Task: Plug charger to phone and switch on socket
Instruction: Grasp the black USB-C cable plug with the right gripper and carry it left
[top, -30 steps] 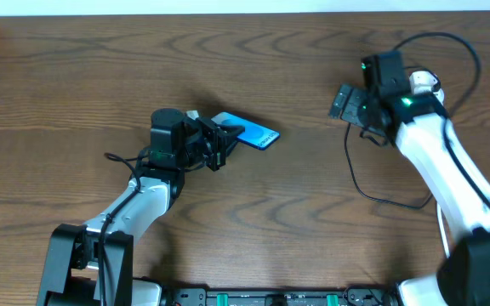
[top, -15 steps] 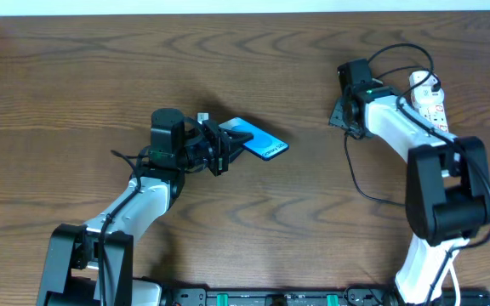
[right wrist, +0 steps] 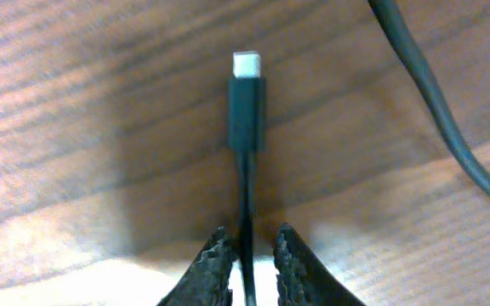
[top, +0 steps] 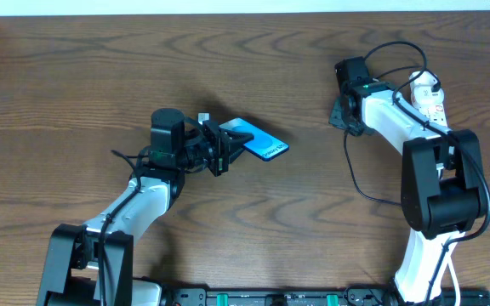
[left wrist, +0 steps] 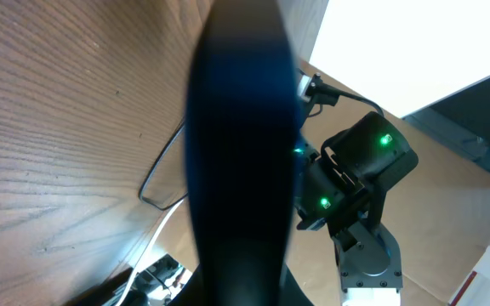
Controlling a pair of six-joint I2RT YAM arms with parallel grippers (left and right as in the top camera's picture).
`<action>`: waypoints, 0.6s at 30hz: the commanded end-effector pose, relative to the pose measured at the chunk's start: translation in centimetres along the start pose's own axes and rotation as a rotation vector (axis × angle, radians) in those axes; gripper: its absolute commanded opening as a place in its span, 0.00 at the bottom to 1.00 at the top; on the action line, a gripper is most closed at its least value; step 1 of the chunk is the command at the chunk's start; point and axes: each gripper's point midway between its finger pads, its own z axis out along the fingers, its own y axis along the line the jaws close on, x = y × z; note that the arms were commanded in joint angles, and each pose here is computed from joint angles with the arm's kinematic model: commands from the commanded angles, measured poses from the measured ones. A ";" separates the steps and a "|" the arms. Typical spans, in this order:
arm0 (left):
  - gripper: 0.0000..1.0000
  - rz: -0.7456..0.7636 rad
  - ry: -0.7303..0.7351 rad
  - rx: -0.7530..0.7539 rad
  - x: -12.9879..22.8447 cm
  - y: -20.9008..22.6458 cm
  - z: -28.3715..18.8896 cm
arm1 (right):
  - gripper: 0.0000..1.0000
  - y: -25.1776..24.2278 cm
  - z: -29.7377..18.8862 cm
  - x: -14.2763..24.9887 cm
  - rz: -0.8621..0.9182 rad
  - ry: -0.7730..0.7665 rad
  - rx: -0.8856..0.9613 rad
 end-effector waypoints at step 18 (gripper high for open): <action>0.07 0.042 0.077 0.034 1.3 -2.0 -0.4 | 0.01 3.5 -2.2 4.6 -0.308 0.179 -0.307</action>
